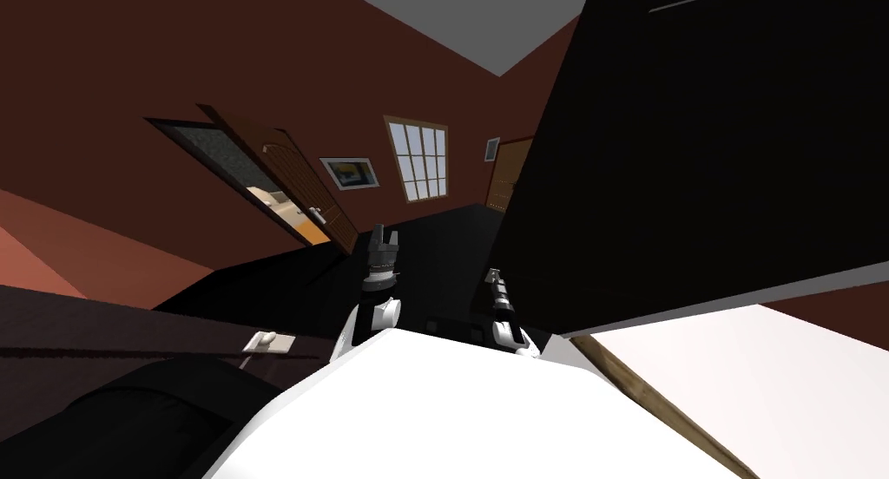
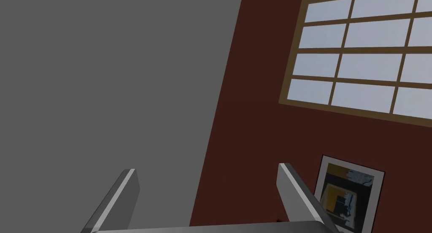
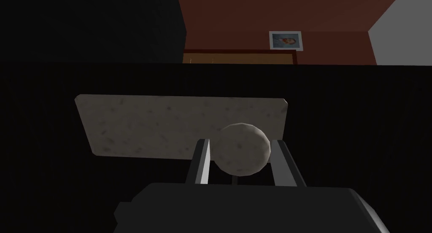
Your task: Push the door open
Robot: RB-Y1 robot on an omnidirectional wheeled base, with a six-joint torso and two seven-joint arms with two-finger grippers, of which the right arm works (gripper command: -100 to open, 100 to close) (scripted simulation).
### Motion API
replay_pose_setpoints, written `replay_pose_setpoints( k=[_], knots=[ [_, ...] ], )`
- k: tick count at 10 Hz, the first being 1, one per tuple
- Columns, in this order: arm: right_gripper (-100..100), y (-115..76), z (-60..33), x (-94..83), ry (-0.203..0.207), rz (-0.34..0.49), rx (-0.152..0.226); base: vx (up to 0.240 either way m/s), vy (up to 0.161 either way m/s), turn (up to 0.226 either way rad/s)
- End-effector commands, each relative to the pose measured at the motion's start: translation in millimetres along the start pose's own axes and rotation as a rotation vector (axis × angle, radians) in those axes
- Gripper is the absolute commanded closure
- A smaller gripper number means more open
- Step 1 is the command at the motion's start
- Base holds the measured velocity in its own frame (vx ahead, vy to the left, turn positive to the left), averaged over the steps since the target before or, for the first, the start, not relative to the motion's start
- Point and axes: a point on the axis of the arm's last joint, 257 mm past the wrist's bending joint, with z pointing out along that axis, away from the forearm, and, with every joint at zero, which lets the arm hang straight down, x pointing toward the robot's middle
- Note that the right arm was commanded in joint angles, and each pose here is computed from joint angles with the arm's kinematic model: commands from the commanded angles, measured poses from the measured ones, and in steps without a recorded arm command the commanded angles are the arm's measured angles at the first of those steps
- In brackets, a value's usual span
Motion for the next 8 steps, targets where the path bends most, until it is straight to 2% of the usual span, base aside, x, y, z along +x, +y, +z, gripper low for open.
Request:
replay_pose_setpoints(
  k=[1, 2, 3, 4, 8],
  knots=[
    [100, 3.2, 5.4, -10.9, -0.028, 0.007, -0.009, 0.181, 0.098, -0.070],
    [100, 3.2, 6.2, -13.3, -0.041, 0.014, -0.008, 0.170, 0.102, -0.066],
    [100, -0.5, 2.0, -11.6, -0.033, 0.008, 0.001, 0.078, 0.042, -0.036],
    [100, 1.8, 3.6, -26.3, -0.057, 0.001, -0.004, 0.159, 0.037, -0.041],
    [100, 2.8, 3.7, -50.6, -0.106, -0.006, -0.007, 0.187, 0.054, -0.052]
  ],
)
